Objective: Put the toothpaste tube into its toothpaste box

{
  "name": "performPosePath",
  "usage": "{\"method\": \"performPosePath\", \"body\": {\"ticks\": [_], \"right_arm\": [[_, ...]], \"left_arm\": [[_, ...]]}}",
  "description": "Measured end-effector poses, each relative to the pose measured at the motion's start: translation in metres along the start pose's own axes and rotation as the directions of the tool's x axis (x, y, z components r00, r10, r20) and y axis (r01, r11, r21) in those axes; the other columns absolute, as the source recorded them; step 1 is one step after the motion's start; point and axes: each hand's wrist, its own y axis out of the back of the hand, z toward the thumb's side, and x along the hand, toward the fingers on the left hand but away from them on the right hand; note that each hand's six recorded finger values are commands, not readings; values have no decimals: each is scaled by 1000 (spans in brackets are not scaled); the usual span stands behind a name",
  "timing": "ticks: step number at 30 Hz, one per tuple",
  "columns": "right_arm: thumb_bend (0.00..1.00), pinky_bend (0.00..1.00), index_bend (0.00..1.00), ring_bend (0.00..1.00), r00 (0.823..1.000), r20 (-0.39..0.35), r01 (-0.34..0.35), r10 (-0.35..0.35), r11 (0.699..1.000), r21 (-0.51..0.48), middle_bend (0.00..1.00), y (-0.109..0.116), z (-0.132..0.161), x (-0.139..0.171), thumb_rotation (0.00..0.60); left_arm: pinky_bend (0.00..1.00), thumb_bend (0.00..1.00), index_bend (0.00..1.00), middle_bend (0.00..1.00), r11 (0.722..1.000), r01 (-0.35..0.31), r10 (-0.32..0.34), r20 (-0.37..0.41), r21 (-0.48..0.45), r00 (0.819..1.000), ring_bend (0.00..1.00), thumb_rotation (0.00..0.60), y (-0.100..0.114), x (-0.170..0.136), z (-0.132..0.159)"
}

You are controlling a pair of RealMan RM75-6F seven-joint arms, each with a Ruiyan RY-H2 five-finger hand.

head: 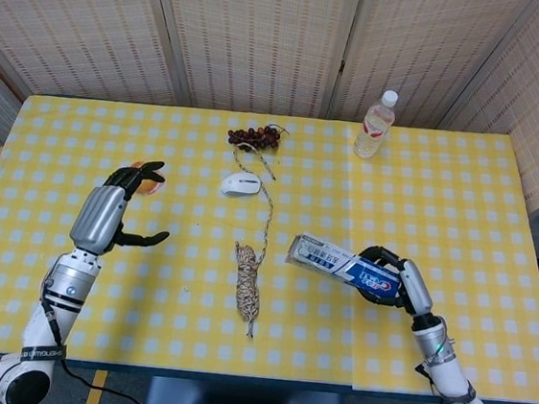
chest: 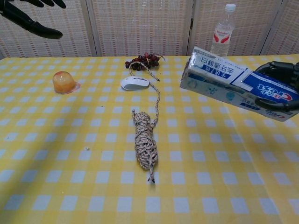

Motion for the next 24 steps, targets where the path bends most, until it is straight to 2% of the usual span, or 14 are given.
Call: {"method": "performPosePath", "body": {"ticks": [9,14,20,24], "right_arm": [[293,551,522,493,997,82,-15,8,997,80,419,4,-30,22,600],[293,551,522,496,989,149,-38,23,994,103,419,1,-48,31,600],[293,549,522,495,981,191,-69,41,987,142,418,-1,-59,34,600],[293,485,521,457,978,202,-78,44,983,166,383,0,-61,34,600]], "left_arm": [[172,120,167,314,1000,13,-13,5,4,1000,217,600,-6,-3,2],[172,120,162,314,999,31,-31,3,7,1000,218,600,-10,-1,1],[171,120,160,314,999,34,-34,-13,18,999,218,600,-10,1,-7],[170,120,160,314,999,39,-38,-27,23,999,218,600,-9,2,-15]]}}
